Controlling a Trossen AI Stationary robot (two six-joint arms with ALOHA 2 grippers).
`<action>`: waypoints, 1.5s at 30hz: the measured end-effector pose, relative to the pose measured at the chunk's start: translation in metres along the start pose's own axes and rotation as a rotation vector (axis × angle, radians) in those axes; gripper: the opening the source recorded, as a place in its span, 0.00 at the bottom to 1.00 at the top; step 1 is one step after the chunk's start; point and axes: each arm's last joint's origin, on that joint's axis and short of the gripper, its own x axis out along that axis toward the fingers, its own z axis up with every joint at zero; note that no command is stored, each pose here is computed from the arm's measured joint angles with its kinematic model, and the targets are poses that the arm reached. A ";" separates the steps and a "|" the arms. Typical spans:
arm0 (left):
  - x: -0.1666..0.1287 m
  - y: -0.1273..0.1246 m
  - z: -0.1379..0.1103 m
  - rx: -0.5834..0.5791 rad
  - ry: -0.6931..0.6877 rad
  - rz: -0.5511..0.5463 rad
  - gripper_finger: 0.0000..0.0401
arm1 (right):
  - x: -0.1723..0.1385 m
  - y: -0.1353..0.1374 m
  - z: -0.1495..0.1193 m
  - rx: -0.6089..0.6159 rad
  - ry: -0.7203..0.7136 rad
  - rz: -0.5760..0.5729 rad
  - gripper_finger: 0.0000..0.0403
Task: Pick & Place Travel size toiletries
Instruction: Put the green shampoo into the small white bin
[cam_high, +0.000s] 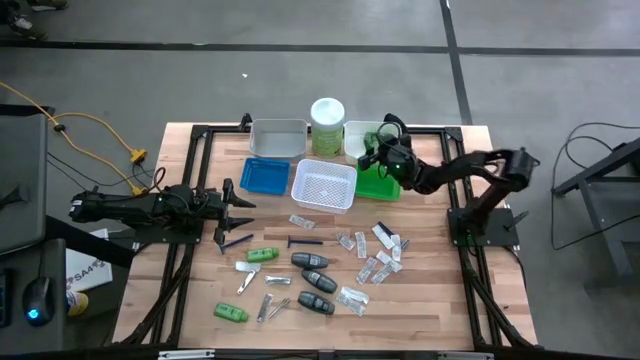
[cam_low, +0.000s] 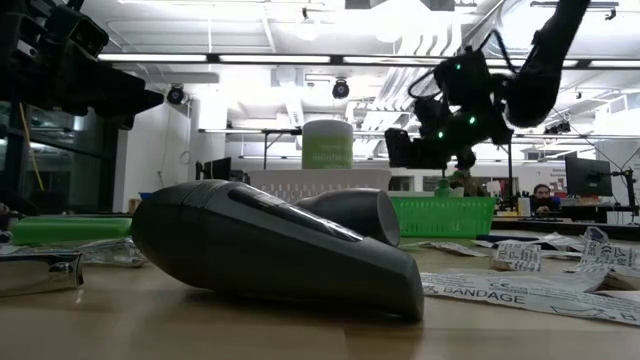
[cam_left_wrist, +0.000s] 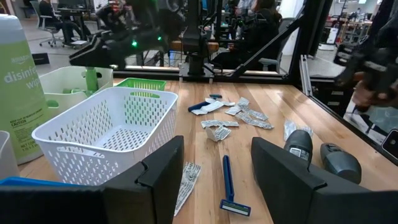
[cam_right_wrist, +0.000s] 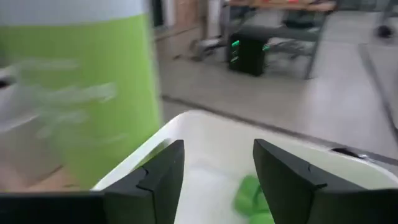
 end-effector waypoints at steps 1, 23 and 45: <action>0.000 0.000 0.000 0.000 0.000 0.000 0.47 | -0.005 0.003 0.003 -0.011 0.009 0.045 0.47; 0.000 0.000 0.000 0.000 0.000 0.000 0.47 | -0.080 0.067 0.030 -0.073 -0.028 0.852 0.46; 0.000 0.000 0.000 0.000 0.000 0.000 0.47 | -0.099 0.082 0.014 -0.344 0.245 0.820 0.46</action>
